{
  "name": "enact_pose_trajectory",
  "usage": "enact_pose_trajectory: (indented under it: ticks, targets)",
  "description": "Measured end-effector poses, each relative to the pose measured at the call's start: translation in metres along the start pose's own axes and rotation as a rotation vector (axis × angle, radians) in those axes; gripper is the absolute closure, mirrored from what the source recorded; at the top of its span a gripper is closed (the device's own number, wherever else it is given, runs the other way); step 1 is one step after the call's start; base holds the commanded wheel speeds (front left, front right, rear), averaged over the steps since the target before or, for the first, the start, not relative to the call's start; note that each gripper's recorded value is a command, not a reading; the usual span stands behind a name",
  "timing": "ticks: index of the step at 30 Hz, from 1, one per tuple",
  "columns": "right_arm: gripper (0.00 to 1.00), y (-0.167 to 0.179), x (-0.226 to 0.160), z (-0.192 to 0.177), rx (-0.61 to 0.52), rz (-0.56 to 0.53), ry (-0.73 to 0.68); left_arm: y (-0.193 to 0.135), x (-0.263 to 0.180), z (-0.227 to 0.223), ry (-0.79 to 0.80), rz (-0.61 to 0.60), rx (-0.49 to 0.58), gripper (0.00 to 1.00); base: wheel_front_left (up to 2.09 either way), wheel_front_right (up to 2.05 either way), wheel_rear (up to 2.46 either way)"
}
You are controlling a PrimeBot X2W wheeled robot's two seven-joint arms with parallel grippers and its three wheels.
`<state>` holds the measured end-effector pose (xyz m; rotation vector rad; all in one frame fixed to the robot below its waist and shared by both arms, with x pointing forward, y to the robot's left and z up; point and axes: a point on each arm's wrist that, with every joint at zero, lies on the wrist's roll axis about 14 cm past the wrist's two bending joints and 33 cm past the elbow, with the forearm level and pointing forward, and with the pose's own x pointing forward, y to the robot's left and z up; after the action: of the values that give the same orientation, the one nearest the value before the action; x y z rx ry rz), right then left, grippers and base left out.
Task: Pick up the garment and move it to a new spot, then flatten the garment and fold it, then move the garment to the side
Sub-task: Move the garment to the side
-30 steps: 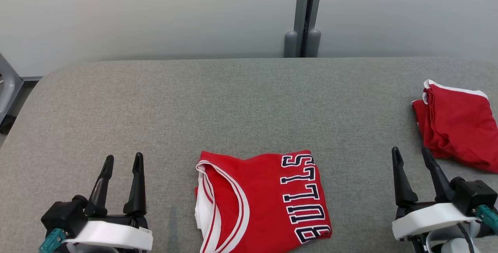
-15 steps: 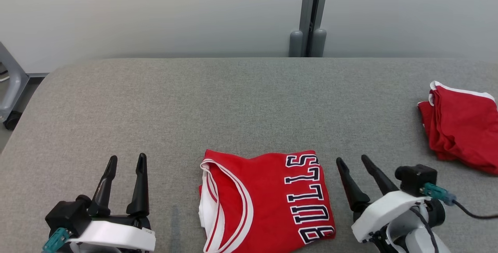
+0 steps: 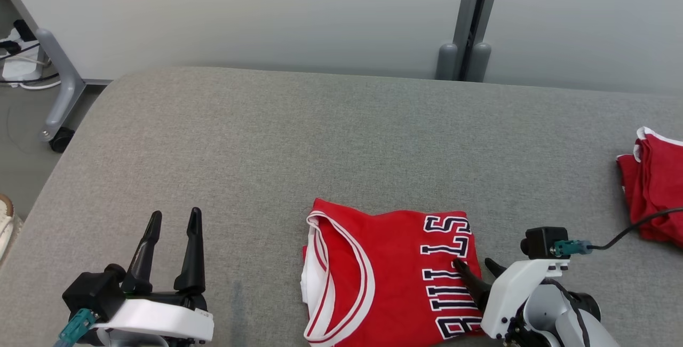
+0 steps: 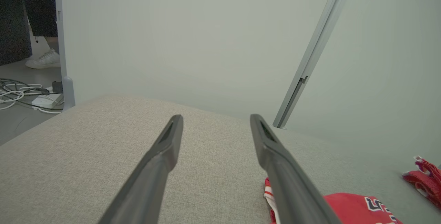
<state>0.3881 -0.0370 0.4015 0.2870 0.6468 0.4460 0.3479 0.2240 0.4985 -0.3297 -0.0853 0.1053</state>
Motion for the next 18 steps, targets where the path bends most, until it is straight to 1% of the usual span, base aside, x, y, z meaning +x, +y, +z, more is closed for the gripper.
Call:
enact_pose_trajectory:
  ticks: [6, 7, 8, 9, 14, 18]
  targets:
    - [0.0, -0.001, 0.008, -0.024, 0.05, 0.004, 0.106, 0.009, -0.004, 0.001, -0.002, 0.029, 0.004, 0.0, 0.0, 0.0, 0.0]
    - [0.45, 0.001, 0.009, -0.026, 0.053, 0.01, 0.116, 0.01, -0.005, 0.001, -0.001, 0.032, 0.005, 0.0, 0.0, 0.0, 0.0]
    - [0.65, 0.003, 0.01, -0.026, 0.059, 0.019, 0.119, 0.01, -0.005, 0.001, -0.001, 0.033, 0.004, 0.0, 0.0, 0.0, 0.0]
    - [1.0, 0.005, 0.011, -0.026, 0.066, 0.026, 0.116, 0.011, -0.006, 0.001, 0.0, 0.035, 0.005, 0.0, 0.0, 0.0, 0.0]
    - [1.0, 0.012, 0.013, -0.016, 0.072, 0.043, 0.046, 0.013, -0.006, 0.001, -0.001, 0.04, 0.006, 0.0, 0.0, 0.0, 0.0]
    - [1.0, 0.008, 0.012, 0.01, 0.05, 0.031, -0.059, 0.007, -0.002, 0.001, 0.0, 0.02, 0.007, 0.0, 0.0, 0.0, 0.0]
